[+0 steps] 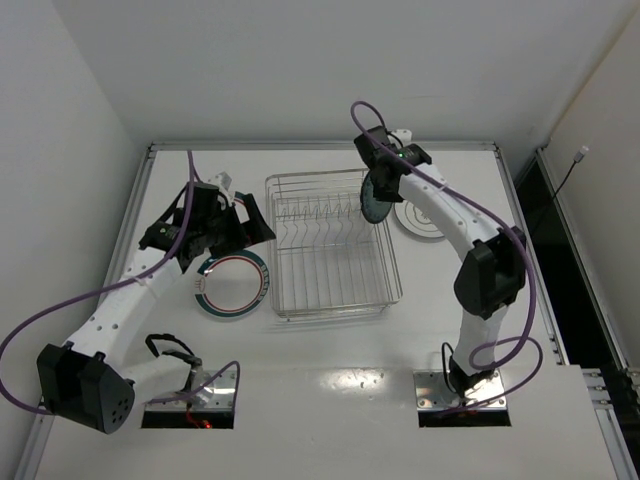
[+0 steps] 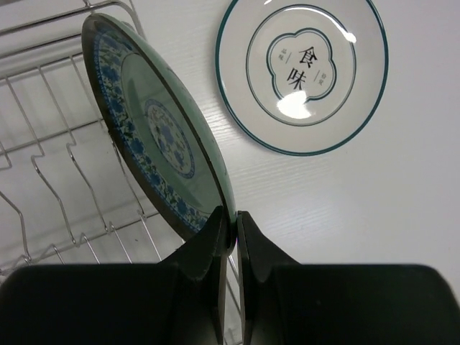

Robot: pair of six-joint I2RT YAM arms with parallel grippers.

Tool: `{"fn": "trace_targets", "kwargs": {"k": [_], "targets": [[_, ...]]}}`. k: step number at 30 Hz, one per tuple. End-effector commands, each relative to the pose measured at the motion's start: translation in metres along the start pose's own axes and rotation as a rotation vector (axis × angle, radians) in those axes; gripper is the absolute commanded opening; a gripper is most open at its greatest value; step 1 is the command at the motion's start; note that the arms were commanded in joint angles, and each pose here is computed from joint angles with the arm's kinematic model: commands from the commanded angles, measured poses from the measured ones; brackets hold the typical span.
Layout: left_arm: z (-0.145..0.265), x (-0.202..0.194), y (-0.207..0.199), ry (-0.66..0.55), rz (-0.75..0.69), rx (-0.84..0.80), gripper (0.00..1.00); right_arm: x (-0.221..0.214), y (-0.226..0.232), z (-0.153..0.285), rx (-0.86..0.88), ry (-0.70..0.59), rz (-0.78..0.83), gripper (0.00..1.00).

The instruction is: Load the plates into the dish rack

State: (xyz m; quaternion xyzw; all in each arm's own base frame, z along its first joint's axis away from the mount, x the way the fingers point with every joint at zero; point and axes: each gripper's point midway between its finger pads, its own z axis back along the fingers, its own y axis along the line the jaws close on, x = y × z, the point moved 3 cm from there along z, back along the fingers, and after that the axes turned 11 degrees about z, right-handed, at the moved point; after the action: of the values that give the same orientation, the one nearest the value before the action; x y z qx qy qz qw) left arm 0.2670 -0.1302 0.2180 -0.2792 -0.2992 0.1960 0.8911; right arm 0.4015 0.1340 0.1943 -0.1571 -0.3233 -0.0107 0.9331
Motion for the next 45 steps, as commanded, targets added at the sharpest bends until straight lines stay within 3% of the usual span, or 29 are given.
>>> {"fn": "trace_targets", "kwargs": {"k": [1,10,17,23,24,25,28,34,37,42,45], "targets": [[0.006,0.008,-0.013,-0.023,-0.024,-0.032,0.99,-0.003,0.003,0.003,-0.077,-0.027,0.067,0.0],[0.001,0.007,-0.01,-0.01,-0.021,-0.019,0.99,-0.038,0.031,-0.008,-0.043,0.05,0.107,0.0],[0.001,0.007,-0.01,-0.01,-0.03,-0.019,0.99,-0.038,0.042,-0.014,0.064,0.032,0.088,0.0],[-0.001,0.004,-0.007,-0.004,-0.029,-0.013,0.99,-0.042,0.042,-0.017,0.052,0.061,0.107,0.02],[-0.001,0.004,-0.007,-0.004,-0.029,-0.013,0.99,-0.035,0.041,-0.012,0.06,0.042,0.094,0.07],[-0.001,0.004,-0.007,-0.004,-0.029,-0.013,0.99,-0.035,0.038,-0.009,0.06,0.041,0.106,0.18],[-0.001,0.004,-0.007,-0.004,-0.029,-0.013,0.99,-0.008,0.021,0.009,0.066,-0.03,0.064,0.33],[-0.002,0.004,-0.006,-0.004,-0.029,-0.013,0.99,0.037,-0.032,0.043,0.097,-0.149,-0.075,0.45],[-0.002,0.004,-0.006,-0.004,-0.029,-0.013,0.99,0.05,-0.063,0.039,0.128,-0.16,-0.18,0.46],[-0.002,0.004,-0.006,-0.004,-0.029,-0.013,0.99,0.023,-0.112,-0.025,0.272,-0.018,-0.486,0.46],[-0.002,0.004,-0.006,-0.004,-0.029,-0.013,0.99,-0.026,-0.115,-0.069,0.406,0.107,-0.702,0.45]]}}
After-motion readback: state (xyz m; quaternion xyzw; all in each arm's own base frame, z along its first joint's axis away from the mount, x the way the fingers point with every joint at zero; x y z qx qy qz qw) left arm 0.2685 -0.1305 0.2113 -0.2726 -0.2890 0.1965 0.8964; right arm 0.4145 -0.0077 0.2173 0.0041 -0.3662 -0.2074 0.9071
